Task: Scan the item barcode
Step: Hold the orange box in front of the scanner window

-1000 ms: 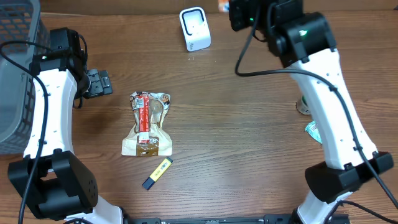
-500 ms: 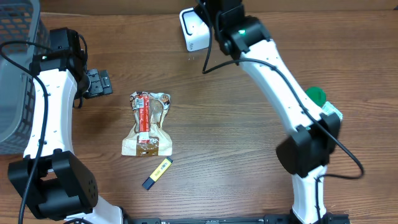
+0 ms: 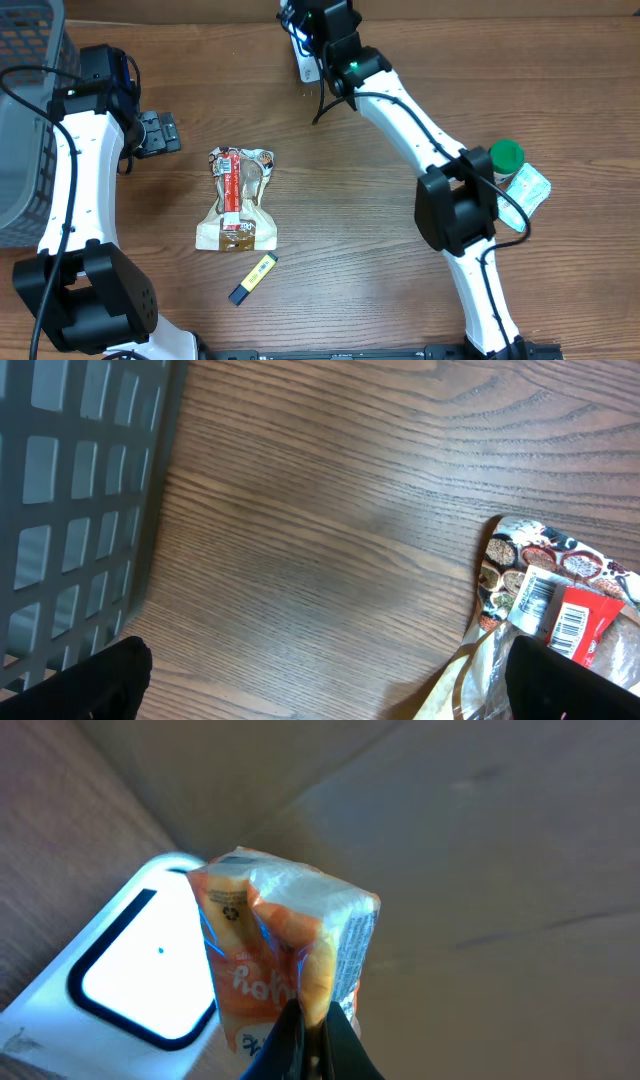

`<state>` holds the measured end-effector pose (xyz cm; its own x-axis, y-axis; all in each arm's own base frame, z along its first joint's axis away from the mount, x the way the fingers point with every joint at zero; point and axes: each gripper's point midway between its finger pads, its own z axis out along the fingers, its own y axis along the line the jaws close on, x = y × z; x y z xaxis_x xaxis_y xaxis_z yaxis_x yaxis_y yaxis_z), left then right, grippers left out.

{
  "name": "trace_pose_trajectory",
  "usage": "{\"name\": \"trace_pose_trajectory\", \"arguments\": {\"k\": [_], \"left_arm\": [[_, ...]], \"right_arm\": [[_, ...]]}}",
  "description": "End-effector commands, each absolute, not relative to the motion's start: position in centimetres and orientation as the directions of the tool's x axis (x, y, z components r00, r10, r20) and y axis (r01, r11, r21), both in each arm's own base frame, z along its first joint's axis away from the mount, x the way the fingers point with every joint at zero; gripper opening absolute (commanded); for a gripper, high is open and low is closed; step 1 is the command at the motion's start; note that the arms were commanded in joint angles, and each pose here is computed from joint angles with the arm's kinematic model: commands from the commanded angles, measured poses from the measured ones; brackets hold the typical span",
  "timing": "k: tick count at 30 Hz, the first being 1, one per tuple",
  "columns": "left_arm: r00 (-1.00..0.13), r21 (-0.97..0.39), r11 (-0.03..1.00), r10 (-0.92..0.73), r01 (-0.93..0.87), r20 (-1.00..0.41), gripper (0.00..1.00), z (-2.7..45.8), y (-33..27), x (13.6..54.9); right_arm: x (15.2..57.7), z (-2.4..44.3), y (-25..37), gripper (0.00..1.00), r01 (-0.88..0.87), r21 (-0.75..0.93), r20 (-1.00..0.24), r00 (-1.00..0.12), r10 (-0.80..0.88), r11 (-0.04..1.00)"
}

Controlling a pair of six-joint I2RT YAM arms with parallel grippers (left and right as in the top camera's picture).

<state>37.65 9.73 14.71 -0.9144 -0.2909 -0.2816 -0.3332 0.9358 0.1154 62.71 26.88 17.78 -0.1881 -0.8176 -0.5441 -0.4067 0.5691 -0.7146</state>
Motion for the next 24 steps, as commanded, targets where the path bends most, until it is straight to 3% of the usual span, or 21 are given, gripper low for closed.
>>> {"name": "trace_pose_trajectory", "arguments": {"k": [1,24], "left_arm": [[-0.921,0.118,0.943,-0.270,-0.312,-0.282,1.00,14.8,9.6,37.8],[-0.921,0.118,0.943,-0.270,-0.312,-0.282,1.00,14.8,9.6,37.8]], "right_arm": [[63.1,16.2,27.2,0.03,-0.411,-0.723,-0.525,-0.193,-0.829,0.554],[64.0,15.2,27.3,0.04,-0.371,-0.734,-0.539,-0.191,-0.820,0.569]]}}
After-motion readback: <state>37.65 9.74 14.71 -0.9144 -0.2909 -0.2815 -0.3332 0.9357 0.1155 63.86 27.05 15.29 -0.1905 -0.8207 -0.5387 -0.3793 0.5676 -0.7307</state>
